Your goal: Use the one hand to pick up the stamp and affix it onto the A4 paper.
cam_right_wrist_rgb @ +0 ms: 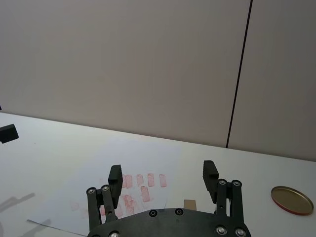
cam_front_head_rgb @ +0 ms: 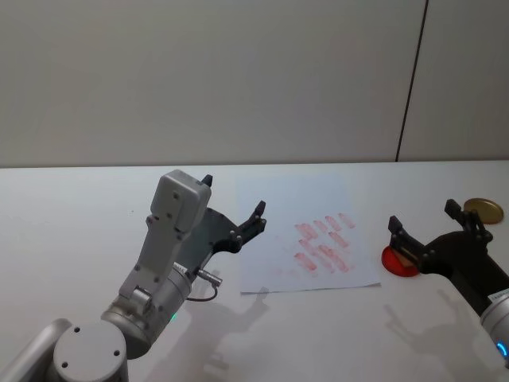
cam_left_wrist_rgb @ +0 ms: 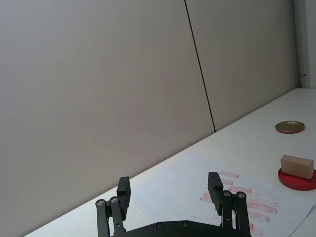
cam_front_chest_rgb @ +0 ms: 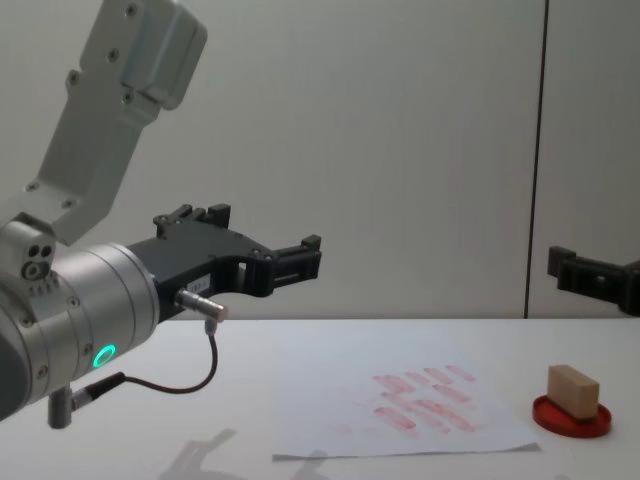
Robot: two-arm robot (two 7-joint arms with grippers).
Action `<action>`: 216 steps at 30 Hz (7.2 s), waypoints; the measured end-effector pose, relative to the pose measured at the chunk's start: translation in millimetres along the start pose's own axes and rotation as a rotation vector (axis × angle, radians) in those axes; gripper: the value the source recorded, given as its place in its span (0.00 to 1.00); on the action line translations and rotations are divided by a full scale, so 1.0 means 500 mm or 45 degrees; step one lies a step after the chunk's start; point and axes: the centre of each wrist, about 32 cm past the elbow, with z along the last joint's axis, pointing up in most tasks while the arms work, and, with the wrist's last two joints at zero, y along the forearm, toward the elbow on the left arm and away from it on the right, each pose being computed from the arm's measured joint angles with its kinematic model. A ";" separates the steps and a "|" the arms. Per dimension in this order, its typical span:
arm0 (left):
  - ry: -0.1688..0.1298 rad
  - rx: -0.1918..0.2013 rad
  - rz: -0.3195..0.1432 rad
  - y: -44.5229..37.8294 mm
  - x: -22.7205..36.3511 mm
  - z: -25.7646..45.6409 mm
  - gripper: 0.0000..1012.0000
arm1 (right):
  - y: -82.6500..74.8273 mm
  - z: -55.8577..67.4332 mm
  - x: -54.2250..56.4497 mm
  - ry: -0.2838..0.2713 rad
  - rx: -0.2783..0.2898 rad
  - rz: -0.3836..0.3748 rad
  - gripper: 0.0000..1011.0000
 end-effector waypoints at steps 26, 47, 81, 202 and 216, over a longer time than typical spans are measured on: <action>0.000 0.000 0.000 0.000 0.000 0.000 0.98 | 0.000 0.000 0.000 0.000 0.000 0.000 0.99; 0.000 0.000 0.000 0.000 0.000 0.000 0.98 | 0.000 0.000 0.000 0.000 0.000 0.000 0.99; 0.000 0.000 0.000 0.000 0.000 0.000 0.98 | 0.014 0.002 0.002 0.037 -0.067 -0.079 0.99; 0.000 0.000 0.000 0.000 0.000 0.000 0.98 | 0.200 0.025 -0.027 0.022 -0.426 -0.162 0.21; 0.000 0.000 0.000 0.000 0.000 0.000 0.98 | 0.205 0.066 -0.052 -0.041 -0.309 -0.090 0.21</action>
